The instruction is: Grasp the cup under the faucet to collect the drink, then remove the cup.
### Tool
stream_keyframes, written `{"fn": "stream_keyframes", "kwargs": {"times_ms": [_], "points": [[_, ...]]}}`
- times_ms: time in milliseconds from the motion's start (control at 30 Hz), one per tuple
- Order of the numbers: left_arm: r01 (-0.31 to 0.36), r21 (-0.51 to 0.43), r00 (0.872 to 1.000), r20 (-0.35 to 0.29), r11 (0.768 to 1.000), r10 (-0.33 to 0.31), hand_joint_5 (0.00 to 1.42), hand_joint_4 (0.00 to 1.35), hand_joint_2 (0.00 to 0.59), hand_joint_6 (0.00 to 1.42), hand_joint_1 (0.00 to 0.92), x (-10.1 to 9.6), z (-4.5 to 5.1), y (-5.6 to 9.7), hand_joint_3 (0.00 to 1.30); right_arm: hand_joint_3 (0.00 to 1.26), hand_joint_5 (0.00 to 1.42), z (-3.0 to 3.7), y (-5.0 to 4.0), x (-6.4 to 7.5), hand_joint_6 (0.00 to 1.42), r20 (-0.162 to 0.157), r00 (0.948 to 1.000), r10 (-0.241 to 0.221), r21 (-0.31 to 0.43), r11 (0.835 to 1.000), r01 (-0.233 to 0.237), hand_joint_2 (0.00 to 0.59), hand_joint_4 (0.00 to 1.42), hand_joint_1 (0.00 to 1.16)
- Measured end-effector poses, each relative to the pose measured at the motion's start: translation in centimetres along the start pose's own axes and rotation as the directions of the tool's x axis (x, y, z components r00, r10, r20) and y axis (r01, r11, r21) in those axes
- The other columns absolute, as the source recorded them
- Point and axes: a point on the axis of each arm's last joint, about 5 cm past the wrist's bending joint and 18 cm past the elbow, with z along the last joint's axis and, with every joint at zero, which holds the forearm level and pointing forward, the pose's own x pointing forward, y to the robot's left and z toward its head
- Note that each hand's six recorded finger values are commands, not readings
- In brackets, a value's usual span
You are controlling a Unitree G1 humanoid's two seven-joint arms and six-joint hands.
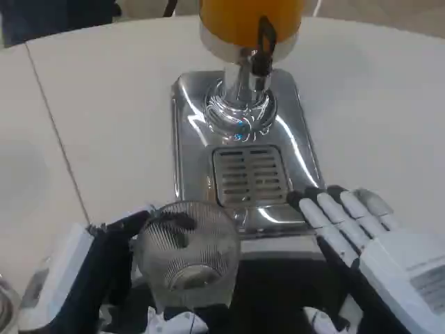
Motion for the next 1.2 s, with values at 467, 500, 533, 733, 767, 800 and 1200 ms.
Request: {"fn": "stream_keyframes", "kwargs": {"times_ms": [467, 500, 533, 733, 767, 800, 1200], "points": [[-0.007, -0.002, 1.0, -0.006, 1.0, 0.007, 1.42, 1.19, 0.045, 1.42, 0.666, 0.3, -0.05, 0.0, 1.11, 0.0, 0.0, -0.3, 0.1, 0.4, 0.0, -0.058, 0.9983, -0.007, 0.013, 1.0, 0.008, 0.575, 0.0, 0.27], [-0.009, -0.001, 1.0, -0.005, 1.0, 0.009, 1.42, 1.19, 0.045, 1.42, 0.666, 0.5, -0.07, 0.0, 1.11, 0.0, 0.0, -0.34, 0.12, 0.4, 0.0, -0.066, 0.9978, -0.007, 0.012, 1.0, 0.008, 0.575, 0.0, 0.27], [-0.012, -0.002, 1.0, -0.005, 1.0, 0.012, 1.42, 1.19, 0.045, 1.42, 0.667, 0.5, -0.1, -0.1, 1.11, 0.0, 0.0, -0.36, 0.13, 0.5, 0.0, -0.069, 0.9976, -0.006, 0.013, 1.0, 0.007, 0.575, 0.0, 0.27], [-0.064, 0.018, 0.997, -0.043, 0.998, 0.065, 1.42, 1.19, 0.045, 1.42, 0.667, 3.0, -1.04, -1.2, 1.11, 0.0, 0.0, -0.49, 0.8, 0.9, 0.0, -0.134, 0.9909, 0.003, 0.051, 0.999, 0.004, 0.582, 0.0, 0.27], [-0.074, 0.011, 0.996, -0.053, 0.997, 0.074, 1.42, 1.19, 0.045, 1.42, 0.667, 3.9, -1.29, -1.8, 1.11, 0.0, 0.0, -0.49, 0.82, 1.0, 0.0, -0.134, 0.991, 0.001, 0.05, 0.999, 0.006, 0.583, 0.0, 0.27], [-0.081, 0.013, 0.995, -0.061, 0.997, 0.081, 1.42, 1.19, 0.045, 1.42, 0.667, 4.7, -1.46, -2.3, 1.11, 0.0, 0.0, -0.43, 0.82, 1.1, 0.0, -0.129, 0.9917, -0.002, 0.05, 0.999, 0.009, 0.583, 0.0, 0.28], [-0.082, -0.006, 0.993, -0.084, 0.997, 0.081, 1.42, 1.19, 0.045, 1.42, 0.668, 11.8, -2.54, -6.5, 1.1, 0.0, 0.0, -0.98, 0.52, 2.4, 0.0, -0.152, 0.9885, -0.001, 0.044, 0.999, 0.007, 0.585, 0.0, 0.28]]}}
